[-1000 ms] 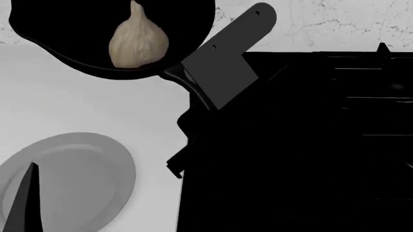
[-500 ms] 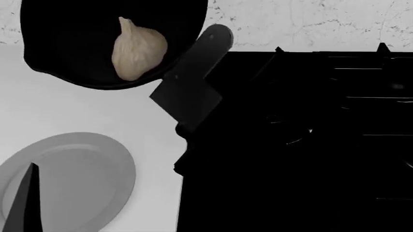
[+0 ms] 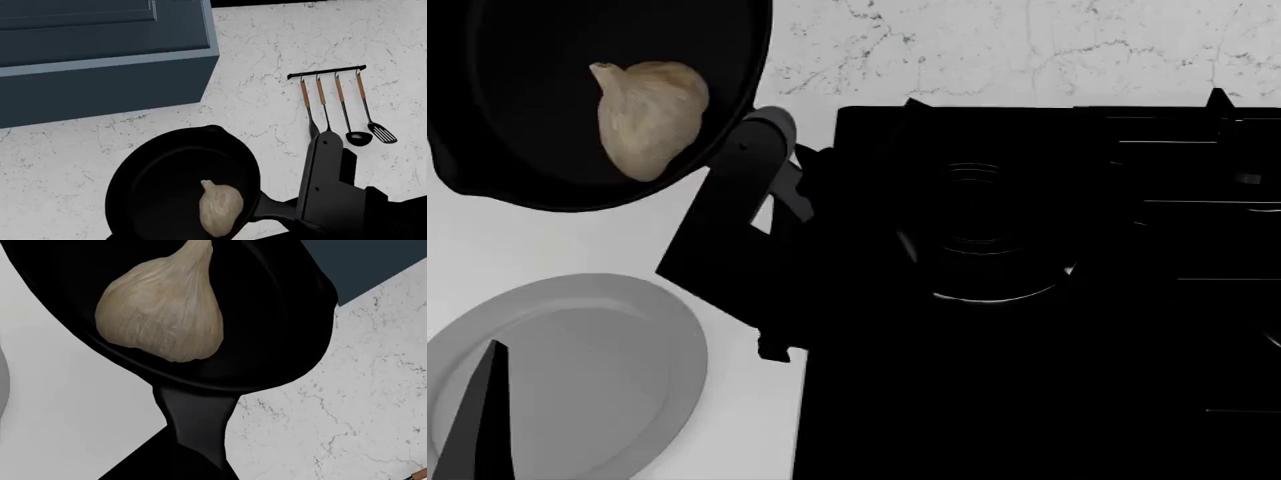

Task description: Pick up the pan and dump the vegetables in it onto the plate. Then return the pan to the stove.

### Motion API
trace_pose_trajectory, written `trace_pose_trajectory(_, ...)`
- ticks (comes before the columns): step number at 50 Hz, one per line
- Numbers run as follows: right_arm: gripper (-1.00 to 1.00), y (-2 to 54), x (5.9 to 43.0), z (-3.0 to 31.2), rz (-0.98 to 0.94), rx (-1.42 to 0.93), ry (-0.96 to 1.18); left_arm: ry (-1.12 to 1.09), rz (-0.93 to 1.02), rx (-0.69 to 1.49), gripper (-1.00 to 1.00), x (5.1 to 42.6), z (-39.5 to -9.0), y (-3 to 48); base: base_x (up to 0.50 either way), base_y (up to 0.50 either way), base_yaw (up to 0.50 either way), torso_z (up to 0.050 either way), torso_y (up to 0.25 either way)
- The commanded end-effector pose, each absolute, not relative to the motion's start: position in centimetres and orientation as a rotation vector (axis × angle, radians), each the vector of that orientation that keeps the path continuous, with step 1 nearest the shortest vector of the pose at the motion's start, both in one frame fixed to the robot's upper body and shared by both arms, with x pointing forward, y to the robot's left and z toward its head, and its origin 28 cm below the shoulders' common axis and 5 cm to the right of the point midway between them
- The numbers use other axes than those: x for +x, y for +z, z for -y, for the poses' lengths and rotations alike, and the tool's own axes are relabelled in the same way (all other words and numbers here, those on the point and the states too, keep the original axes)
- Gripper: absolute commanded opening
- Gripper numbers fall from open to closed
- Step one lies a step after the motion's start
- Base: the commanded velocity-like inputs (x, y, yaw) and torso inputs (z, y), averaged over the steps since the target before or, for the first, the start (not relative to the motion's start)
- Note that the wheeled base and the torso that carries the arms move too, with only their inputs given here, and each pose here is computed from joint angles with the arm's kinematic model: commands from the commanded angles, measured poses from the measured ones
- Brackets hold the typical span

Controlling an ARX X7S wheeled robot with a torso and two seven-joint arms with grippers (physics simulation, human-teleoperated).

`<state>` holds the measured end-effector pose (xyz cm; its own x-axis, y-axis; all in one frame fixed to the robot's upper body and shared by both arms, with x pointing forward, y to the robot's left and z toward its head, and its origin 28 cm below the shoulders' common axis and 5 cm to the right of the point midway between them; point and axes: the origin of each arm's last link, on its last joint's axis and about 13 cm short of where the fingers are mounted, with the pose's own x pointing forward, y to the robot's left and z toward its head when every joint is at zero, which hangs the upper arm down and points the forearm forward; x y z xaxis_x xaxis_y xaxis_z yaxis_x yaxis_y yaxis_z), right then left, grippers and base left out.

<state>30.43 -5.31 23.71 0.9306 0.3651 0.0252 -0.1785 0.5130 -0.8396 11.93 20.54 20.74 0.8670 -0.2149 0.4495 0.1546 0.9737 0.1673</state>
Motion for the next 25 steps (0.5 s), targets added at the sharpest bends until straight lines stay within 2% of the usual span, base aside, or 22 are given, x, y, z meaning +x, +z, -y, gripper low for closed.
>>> trace_pose_trajectory(1, -1.0, 24.0, 30.5, 4.7, 0.374, -1.076, 0.188, -0.211, 0.492, 0.09, 1.0, 11.8, -20.5, 21.0, 0.0, 0.0, 0.0, 0.0, 0.011)
trace_pose_trajectory(10, -1.0, 23.6, 30.8, 4.5, 0.509, -1.204, 0.092, -0.218, 0.491, 0.091, 1.0, 11.8, -20.4, 20.9, 0.0, 0.0, 0.0, 0.001, 0.001)
trace_pose_trajectory(19, -1.0, 23.8, 30.8, 4.5, 0.549, -1.196, 0.076, -0.228, 0.489, 0.083, 1.0, 11.7, -20.3, 20.9, 0.0, 0.0, 0.0, 0.0, 0.002)
trace_pose_trajectory(25, -1.0, 22.8, 31.1, 4.5, 0.494, -1.156, 0.093, -0.228, 0.498, 0.085, 1.0, 11.7, -20.5, 21.0, 0.0, 0.0, 0.0, 0.002, 0.002)
